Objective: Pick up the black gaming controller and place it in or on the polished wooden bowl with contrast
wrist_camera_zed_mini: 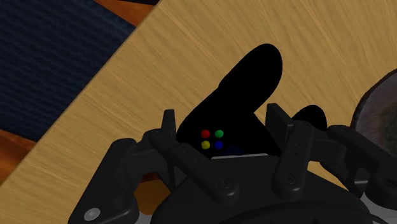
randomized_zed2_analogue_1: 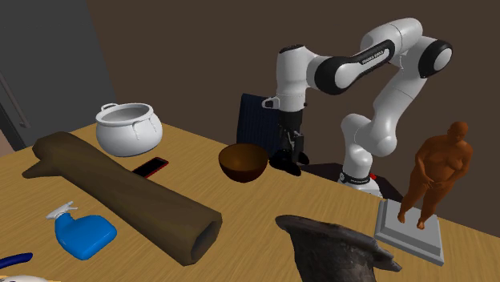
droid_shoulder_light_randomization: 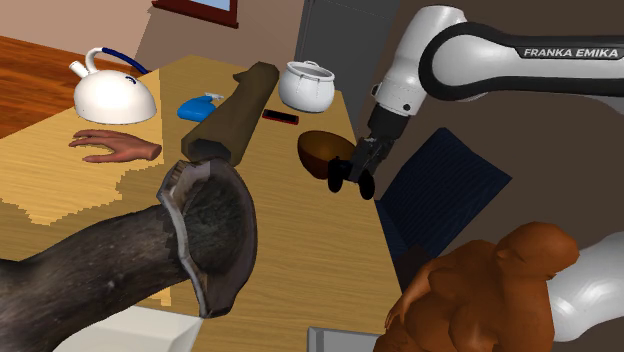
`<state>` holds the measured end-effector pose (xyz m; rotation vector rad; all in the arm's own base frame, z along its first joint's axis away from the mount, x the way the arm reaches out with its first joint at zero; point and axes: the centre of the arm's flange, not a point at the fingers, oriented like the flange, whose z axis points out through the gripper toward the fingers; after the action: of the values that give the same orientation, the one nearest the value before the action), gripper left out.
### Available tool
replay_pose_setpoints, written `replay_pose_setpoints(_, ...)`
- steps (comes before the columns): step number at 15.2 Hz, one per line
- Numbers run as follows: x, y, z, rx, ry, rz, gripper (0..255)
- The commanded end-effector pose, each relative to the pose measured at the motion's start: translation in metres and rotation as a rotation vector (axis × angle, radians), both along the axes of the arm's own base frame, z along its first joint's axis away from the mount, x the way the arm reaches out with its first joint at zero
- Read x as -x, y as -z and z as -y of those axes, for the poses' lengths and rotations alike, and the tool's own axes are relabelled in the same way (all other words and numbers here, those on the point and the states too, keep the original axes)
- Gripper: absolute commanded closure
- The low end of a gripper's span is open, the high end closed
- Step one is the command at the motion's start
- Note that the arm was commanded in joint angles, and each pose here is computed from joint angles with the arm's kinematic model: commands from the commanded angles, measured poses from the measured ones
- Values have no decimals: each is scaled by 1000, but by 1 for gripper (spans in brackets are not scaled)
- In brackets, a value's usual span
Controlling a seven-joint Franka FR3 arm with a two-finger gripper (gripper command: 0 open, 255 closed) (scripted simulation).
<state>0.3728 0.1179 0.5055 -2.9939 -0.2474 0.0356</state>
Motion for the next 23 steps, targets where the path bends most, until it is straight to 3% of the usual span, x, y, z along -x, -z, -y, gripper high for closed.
replay_pose_setpoints(1,0,-12,0,0,0,0,255)
replay_pose_setpoints(14,0,-77,0,0,0,0,255)
replay_pose_setpoints(23,-108,-76,49,0,0,0,255)
